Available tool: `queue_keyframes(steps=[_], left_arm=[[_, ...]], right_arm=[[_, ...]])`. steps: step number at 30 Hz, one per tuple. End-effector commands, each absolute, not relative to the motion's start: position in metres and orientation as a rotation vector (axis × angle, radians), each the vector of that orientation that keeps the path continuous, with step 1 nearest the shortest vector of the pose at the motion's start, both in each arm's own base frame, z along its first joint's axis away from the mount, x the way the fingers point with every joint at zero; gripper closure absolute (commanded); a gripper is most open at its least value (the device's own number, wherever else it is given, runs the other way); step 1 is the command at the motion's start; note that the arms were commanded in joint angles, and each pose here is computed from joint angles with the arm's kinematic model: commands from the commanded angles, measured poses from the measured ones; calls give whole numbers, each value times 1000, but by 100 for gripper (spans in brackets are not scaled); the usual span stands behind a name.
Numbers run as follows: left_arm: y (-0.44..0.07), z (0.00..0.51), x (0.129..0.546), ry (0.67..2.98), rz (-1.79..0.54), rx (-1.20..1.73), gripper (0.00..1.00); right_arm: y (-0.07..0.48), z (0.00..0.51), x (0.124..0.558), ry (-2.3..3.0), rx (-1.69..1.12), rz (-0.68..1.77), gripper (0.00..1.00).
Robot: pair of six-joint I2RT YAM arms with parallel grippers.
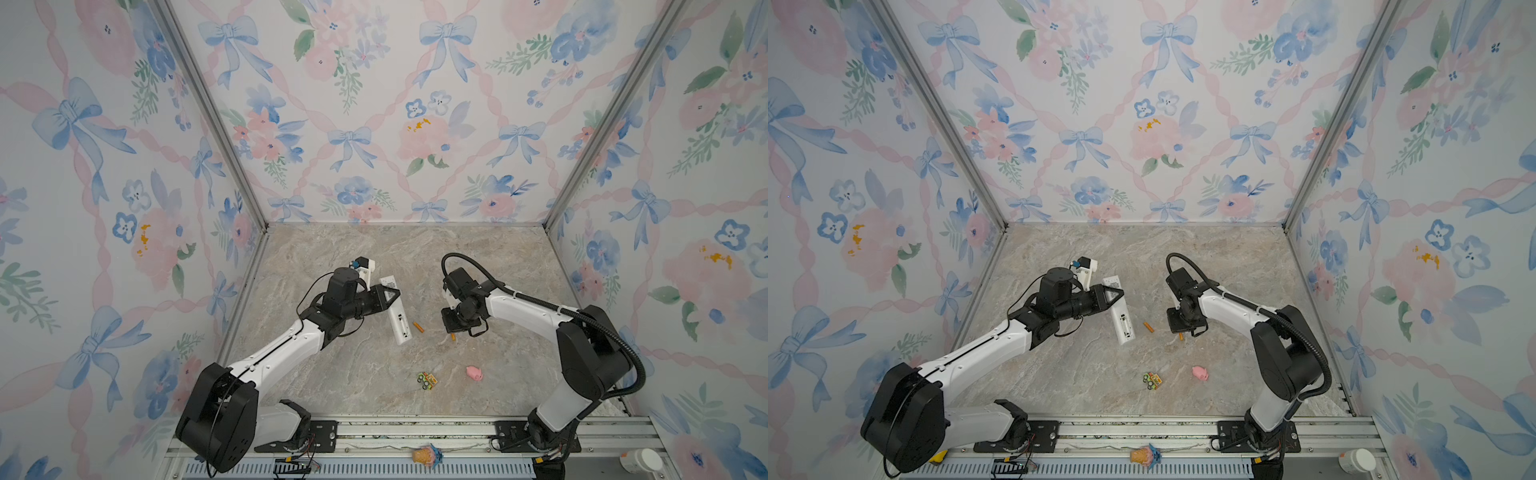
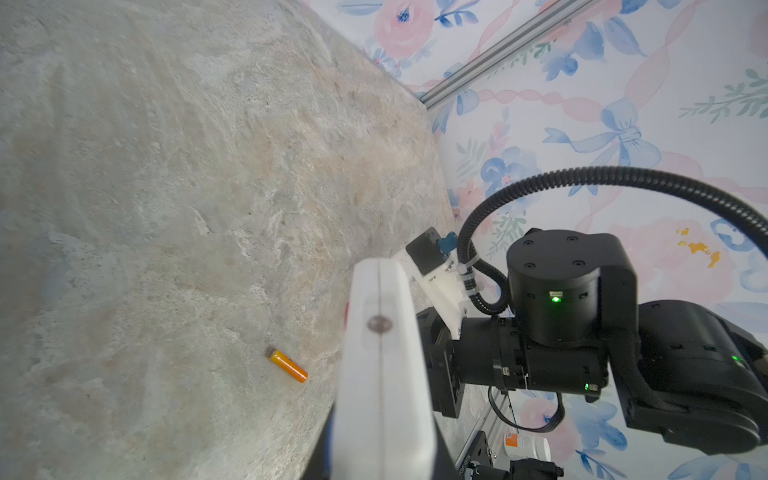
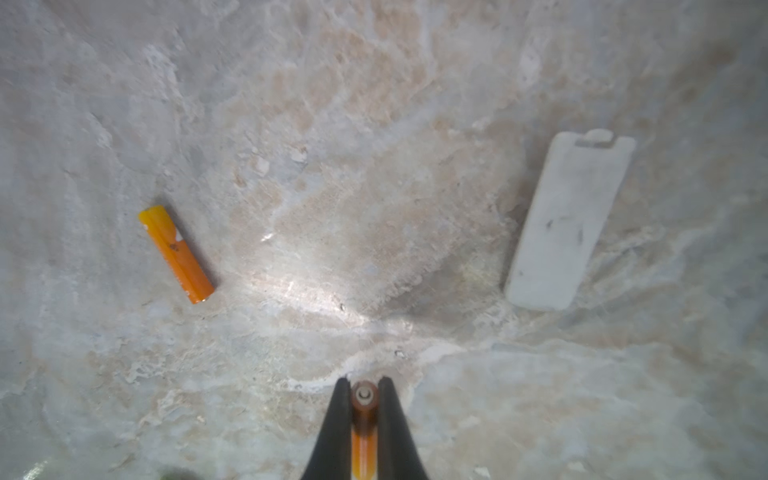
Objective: Load the batteries into the remote control
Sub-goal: 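Lift the orange battery with the right gripper and carry it to the remote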
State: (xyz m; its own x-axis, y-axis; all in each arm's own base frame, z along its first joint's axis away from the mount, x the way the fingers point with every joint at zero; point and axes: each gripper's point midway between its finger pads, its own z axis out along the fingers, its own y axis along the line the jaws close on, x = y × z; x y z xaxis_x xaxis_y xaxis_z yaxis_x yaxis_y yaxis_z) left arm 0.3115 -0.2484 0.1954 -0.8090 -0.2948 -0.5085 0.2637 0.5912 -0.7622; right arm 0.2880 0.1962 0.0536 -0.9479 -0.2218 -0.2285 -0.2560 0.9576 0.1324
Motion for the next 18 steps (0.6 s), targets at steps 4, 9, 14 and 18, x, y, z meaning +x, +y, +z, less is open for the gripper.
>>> queue_keyframes(steps=[4, 9, 14, 18], left_arm=[[-250, 216, 318, 2130, -1235, 20, 100], [-247, 215, 321, 2131, -1235, 10, 100], [-245, 217, 325, 2119, -1234, 0, 100], [-244, 220, 329, 2100, -1238, -8, 100]], right_arm=[[206, 75, 290, 2811, -360, 307, 100], [211, 89, 294, 2752, -368, 351, 100], [218, 110, 297, 2678, -376, 403, 100], [221, 127, 298, 2630, -380, 435, 100]])
